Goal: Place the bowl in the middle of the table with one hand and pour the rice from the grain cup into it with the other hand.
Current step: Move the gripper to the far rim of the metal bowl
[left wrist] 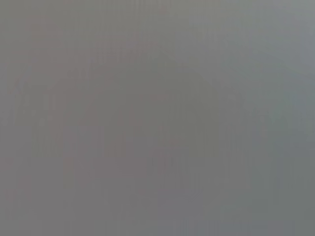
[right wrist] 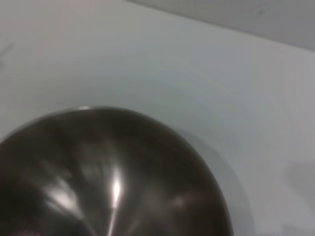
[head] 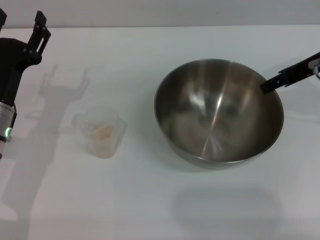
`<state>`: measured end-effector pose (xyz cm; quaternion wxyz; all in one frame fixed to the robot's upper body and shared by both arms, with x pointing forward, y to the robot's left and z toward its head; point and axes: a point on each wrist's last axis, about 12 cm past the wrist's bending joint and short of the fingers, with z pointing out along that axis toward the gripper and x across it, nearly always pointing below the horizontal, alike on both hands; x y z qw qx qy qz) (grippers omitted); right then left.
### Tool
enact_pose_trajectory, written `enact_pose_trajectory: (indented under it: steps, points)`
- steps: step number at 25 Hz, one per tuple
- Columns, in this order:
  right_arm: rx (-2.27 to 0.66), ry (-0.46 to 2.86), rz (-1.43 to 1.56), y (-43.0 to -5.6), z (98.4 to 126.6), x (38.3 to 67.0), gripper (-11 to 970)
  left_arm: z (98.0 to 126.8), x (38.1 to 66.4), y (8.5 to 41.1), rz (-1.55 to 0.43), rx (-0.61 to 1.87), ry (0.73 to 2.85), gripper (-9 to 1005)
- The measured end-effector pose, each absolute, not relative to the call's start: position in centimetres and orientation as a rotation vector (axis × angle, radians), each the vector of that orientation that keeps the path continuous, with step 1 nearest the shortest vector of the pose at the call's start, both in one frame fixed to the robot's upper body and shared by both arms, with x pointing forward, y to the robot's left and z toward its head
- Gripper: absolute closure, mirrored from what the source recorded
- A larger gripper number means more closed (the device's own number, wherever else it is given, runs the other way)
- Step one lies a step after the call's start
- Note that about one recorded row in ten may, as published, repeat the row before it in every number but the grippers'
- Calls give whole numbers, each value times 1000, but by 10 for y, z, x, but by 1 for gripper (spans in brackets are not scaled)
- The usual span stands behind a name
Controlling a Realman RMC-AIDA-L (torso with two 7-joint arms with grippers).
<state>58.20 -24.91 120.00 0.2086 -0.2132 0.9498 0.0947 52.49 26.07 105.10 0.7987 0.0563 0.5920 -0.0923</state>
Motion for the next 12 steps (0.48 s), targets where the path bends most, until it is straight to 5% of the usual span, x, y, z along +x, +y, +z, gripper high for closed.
enact_pose_trajectory:
  steps: [12]
  points:
    - [-624, 2680, 294, -249, 1171, 591, 324, 1051, 525, 260, -200, 119, 1271, 176]
